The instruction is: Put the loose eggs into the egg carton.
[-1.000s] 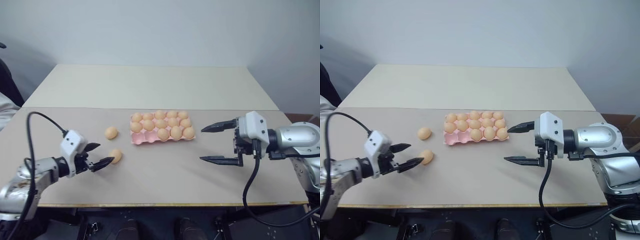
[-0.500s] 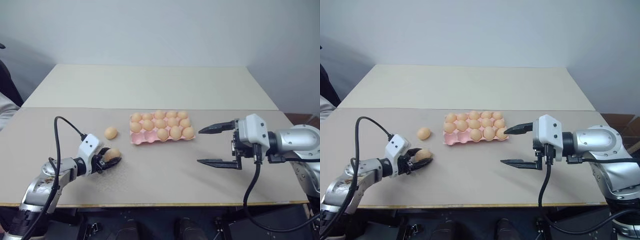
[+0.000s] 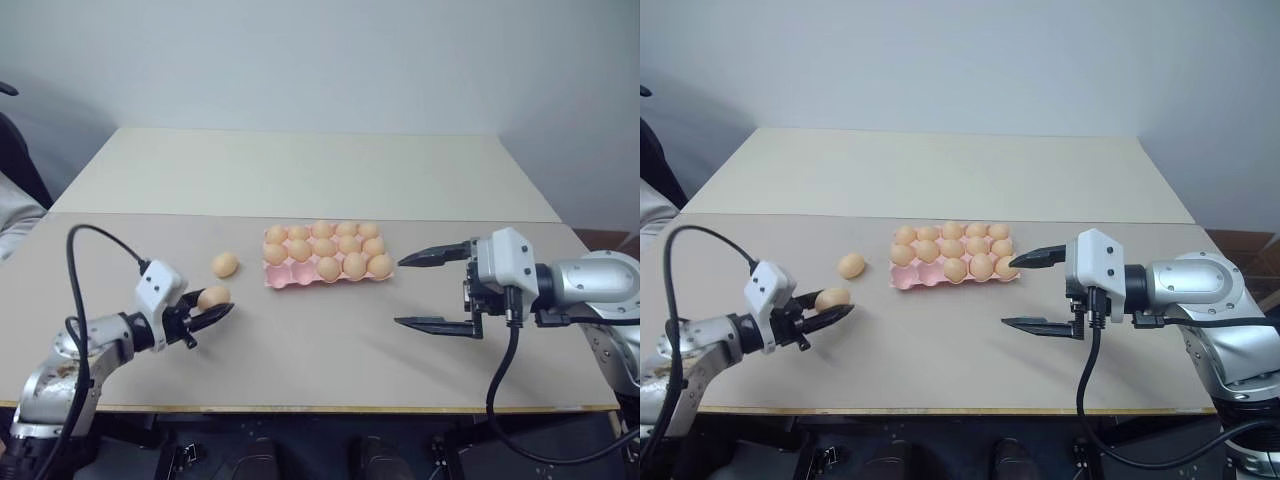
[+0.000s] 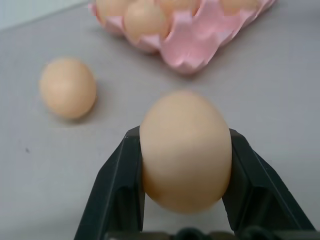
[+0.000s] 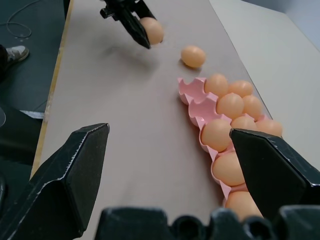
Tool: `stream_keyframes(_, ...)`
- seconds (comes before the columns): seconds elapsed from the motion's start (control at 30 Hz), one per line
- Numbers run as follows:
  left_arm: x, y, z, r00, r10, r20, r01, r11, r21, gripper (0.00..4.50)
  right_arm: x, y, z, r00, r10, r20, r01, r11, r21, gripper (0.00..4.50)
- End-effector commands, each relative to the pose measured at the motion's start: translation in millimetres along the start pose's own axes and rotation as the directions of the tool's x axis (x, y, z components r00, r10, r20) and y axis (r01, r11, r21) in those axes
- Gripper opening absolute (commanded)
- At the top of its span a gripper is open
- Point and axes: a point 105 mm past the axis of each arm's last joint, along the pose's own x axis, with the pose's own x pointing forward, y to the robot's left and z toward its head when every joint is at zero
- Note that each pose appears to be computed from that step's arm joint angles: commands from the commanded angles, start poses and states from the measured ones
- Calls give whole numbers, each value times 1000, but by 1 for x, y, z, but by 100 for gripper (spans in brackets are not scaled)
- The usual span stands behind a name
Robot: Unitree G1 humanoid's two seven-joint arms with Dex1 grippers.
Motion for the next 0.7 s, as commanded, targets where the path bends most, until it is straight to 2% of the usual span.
stream_keyframes(0.03,21,-5,32,998,-36,57,33,998,54,178,-2,-1,10,1000,-23,17,24,999,-46,450)
stream_keyframes(0.17,64,-17,45,994,-86,74,82,995,49,178,1,0,11,999,-33,18,34,998,-54,450)
stream_keyframes(0.33,93,-31,42,986,-150,66,146,987,59,178,2,0,14,998,-60,24,61,997,-55,450)
stream_keyframes(0.7,113,-33,43,981,-186,48,182,980,74,178,-2,3,16,997,-72,11,73,995,-62,450)
